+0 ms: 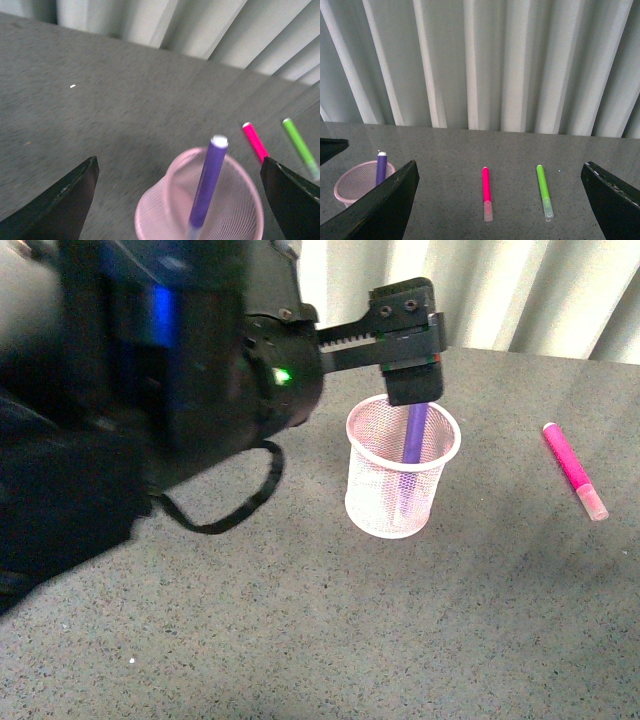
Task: Insert purple and pink pens into pink cup
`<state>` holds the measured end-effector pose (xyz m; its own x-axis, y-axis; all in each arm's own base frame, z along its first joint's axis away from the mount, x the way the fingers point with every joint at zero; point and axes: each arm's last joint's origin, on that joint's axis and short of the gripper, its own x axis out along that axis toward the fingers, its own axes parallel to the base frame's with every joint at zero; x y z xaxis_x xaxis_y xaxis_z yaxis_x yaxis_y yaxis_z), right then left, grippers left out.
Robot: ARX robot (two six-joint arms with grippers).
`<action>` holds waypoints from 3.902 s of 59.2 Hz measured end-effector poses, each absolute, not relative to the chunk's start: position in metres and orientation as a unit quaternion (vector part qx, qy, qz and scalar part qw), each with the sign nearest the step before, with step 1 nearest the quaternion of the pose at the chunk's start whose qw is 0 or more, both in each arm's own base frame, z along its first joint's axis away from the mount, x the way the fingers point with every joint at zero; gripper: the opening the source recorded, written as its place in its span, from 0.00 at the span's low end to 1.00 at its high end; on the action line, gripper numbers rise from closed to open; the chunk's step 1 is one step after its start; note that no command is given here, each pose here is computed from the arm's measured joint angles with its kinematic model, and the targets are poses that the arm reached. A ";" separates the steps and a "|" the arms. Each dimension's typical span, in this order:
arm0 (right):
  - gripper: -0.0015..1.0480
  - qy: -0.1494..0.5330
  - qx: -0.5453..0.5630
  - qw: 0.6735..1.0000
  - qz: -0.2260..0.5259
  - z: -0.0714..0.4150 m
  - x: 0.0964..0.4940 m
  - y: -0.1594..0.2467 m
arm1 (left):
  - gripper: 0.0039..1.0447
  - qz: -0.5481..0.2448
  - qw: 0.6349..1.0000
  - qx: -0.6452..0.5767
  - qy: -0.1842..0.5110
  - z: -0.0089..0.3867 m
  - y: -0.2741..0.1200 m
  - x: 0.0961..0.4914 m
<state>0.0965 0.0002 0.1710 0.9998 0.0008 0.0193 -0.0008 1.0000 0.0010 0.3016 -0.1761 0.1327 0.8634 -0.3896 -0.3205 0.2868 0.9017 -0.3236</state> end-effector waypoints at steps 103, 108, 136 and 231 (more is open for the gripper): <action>0.93 -0.010 0.000 1.000 0.001 0.171 0.097 0.000 | 0.03 -0.001 1.000 -0.004 0.000 0.167 0.000 0.132; 0.93 -0.010 0.000 1.000 0.001 0.171 0.097 0.000 | 0.03 -0.001 1.000 -0.004 -0.002 0.168 0.000 0.129; 0.93 -0.010 0.000 1.000 0.001 0.171 0.097 0.000 | 0.03 -0.001 1.000 -0.004 -0.006 0.170 0.000 0.114; 0.93 0.340 0.090 0.935 -0.044 0.186 0.262 -0.056 | 0.94 -0.001 1.000 -0.002 -0.003 0.166 0.000 0.097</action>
